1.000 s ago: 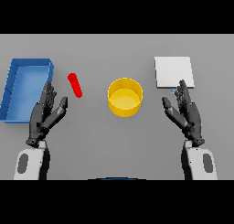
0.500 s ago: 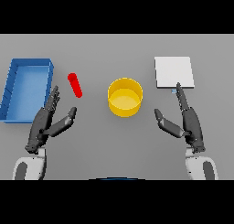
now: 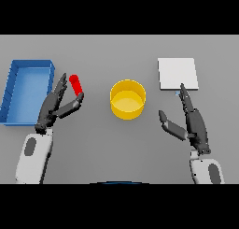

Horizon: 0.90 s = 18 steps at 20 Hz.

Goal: Pick up the red beaker and tilt it to pour out 1 green nut into yellow bowl. Pick up the yellow bowl and place it on the metallic measuring scale.

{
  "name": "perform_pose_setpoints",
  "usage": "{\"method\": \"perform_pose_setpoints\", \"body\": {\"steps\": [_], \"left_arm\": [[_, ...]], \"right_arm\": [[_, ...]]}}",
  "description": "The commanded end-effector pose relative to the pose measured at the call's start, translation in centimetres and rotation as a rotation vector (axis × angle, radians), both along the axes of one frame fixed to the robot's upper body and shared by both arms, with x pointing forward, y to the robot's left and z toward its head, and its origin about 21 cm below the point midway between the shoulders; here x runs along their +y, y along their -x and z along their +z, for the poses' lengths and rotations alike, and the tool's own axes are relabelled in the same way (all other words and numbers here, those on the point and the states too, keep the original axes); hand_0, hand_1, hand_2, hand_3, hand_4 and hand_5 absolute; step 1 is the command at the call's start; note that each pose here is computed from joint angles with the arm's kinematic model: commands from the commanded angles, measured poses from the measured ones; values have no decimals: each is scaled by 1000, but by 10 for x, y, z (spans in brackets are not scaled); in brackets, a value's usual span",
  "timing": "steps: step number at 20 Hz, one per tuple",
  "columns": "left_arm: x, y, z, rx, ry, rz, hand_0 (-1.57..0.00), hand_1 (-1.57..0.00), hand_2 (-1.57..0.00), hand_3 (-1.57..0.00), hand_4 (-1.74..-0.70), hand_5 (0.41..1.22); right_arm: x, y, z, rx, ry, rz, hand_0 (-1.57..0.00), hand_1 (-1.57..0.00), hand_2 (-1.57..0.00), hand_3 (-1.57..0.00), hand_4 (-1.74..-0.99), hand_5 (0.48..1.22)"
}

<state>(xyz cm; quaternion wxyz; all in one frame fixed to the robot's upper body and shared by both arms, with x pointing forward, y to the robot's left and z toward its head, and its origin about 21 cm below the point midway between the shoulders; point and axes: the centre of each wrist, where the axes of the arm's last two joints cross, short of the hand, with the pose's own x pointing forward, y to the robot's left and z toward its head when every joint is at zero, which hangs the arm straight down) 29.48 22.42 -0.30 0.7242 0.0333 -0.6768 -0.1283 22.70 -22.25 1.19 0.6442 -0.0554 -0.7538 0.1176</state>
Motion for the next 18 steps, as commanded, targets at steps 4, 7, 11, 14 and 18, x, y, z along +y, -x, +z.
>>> {"method": "perform_pose_setpoints", "body": {"steps": [4, 7, 11, 14, 18], "left_arm": [[-2, -18, -5, -20, -8, -23, 1, 1, 1, 1, -1197, 646], [-9, -29, -5, -27, -44, -31, 1, 1, 1, 1, -1197, 657], [-14, -45, -7, -11, -56, -17, 1, 1, 1, 1, -1199, 669], [-18, -55, -12, 1, -50, -3, 1, 1, 1, 1, -1215, 678], [-21, -63, -19, -58, 36, 4, 1, 1, 1, 1, -1285, 708]], "right_arm": [[-2, -2, 1, 5, 13, -4, 1, 1, 1, 1, -1218, 626], [-1, -1, 2, 0, 1, 2, 1, 1, 1, 1, -1227, 630], [-4, 3, 1, 2, -2, -4, 1, 1, 1, 1, -1234, 635], [-9, 6, 1, 6, 0, -9, 1, 1, 1, 1, -1241, 641], [-5, 5, 2, 11, -12, -10, 1, 1, 1, 1, -1246, 645]]}}
